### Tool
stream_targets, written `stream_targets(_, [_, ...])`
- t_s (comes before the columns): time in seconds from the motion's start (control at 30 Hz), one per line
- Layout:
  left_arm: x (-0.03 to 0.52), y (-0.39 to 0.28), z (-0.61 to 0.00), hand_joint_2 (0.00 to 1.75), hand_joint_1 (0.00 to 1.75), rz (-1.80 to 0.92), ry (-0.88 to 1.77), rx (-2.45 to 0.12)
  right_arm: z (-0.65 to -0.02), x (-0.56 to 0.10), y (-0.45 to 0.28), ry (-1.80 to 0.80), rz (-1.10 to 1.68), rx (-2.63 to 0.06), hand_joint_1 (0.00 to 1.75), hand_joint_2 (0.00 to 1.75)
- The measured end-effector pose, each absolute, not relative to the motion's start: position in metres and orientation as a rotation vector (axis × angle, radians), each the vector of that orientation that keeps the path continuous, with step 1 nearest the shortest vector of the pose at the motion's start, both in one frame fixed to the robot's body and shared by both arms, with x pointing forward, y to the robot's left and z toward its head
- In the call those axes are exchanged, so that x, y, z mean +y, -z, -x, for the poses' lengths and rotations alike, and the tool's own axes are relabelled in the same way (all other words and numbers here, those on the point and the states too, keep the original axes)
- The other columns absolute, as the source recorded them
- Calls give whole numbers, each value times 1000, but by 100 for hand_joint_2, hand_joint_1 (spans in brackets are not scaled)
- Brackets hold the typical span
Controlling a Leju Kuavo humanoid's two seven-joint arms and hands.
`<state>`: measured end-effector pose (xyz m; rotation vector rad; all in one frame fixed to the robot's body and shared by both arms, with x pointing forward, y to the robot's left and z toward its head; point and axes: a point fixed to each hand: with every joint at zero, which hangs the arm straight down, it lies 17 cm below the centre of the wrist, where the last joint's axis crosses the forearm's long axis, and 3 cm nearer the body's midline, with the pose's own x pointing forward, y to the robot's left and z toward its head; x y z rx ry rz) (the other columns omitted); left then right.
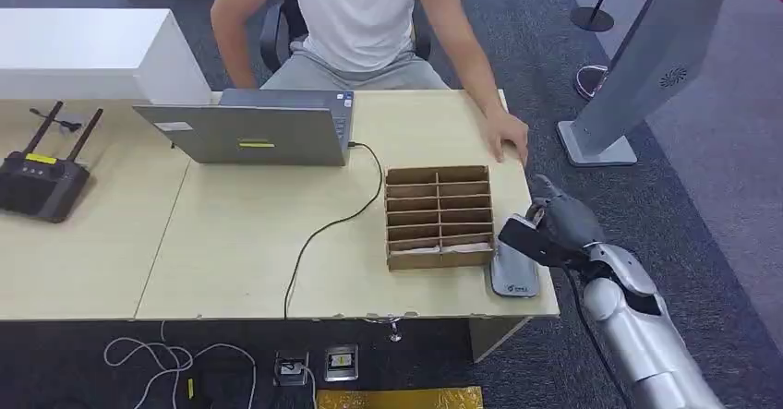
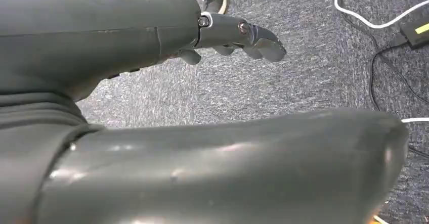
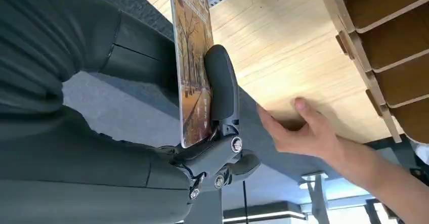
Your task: Pass the card to the sensor for recognition and then transmit it.
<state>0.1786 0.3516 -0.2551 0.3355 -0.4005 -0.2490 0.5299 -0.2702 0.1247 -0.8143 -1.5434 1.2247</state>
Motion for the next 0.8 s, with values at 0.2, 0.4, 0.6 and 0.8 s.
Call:
stream_targets(0.2, [351,255,-178,0,0,-334,253,-400,-521,-276,-107,-1199,805,-1507,175,175])
stream_targets(0.4, [351,255,-178,0,0,-334,253,-400,-510,-278,-90,-1195,793,-1490,175,175])
stream_targets(0.6, [351,255,-178,0,0,-335,253,-400,-505,-277,-83,-1195,778,-1485,175,175])
stream_targets(0.8, [351,255,-178,0,0,-335,253,-400,-503,-279,-78,-1191,773,-1476,175,175])
